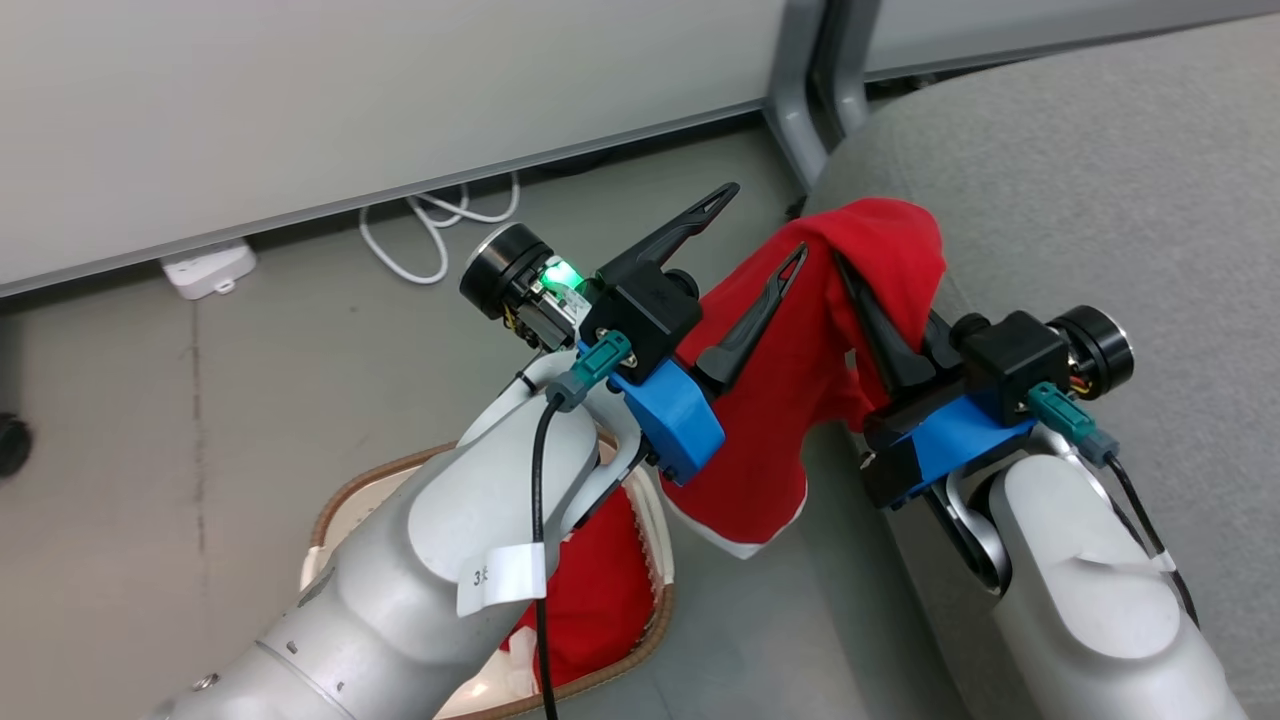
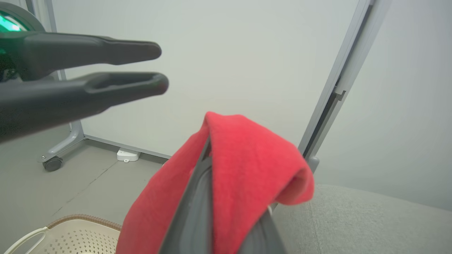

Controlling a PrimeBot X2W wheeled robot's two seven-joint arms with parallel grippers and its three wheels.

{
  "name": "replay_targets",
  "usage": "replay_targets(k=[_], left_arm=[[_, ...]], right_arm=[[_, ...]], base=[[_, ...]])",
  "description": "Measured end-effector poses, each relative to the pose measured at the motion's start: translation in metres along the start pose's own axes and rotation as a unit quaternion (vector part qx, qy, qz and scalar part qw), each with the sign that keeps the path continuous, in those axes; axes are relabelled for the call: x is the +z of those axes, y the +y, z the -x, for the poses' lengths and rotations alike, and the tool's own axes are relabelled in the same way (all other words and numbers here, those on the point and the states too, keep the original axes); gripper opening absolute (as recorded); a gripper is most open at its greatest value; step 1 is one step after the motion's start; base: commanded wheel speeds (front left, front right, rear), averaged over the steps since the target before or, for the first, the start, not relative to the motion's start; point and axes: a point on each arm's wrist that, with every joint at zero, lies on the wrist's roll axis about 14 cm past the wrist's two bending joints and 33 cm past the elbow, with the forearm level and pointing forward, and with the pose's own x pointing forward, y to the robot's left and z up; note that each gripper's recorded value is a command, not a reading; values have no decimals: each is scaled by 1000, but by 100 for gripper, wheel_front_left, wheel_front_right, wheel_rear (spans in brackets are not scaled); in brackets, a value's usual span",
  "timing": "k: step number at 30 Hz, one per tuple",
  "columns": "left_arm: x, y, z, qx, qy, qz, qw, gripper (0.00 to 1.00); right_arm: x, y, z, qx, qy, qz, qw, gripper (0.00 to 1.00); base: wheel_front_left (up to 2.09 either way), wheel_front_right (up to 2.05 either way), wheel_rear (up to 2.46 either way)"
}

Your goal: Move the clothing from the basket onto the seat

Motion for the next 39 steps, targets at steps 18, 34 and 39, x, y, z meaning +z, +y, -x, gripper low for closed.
replay_targets(k=[18,34,39], left_arm=[[-17,-71,-40,-117,4,22,993,100],[-19,-92,-44,-148,0,32,988,100],[-22,-87,-44,-142,-3,37,989,100]], right_arm=[[-23,-91,85,-166,40,2,985,0],[-32,-105,111,-205,56,-1,977,0],[-18,-116,96,-200,37,23,979,0]], base=[[0,0,0],[0,0,0],[0,0,0]])
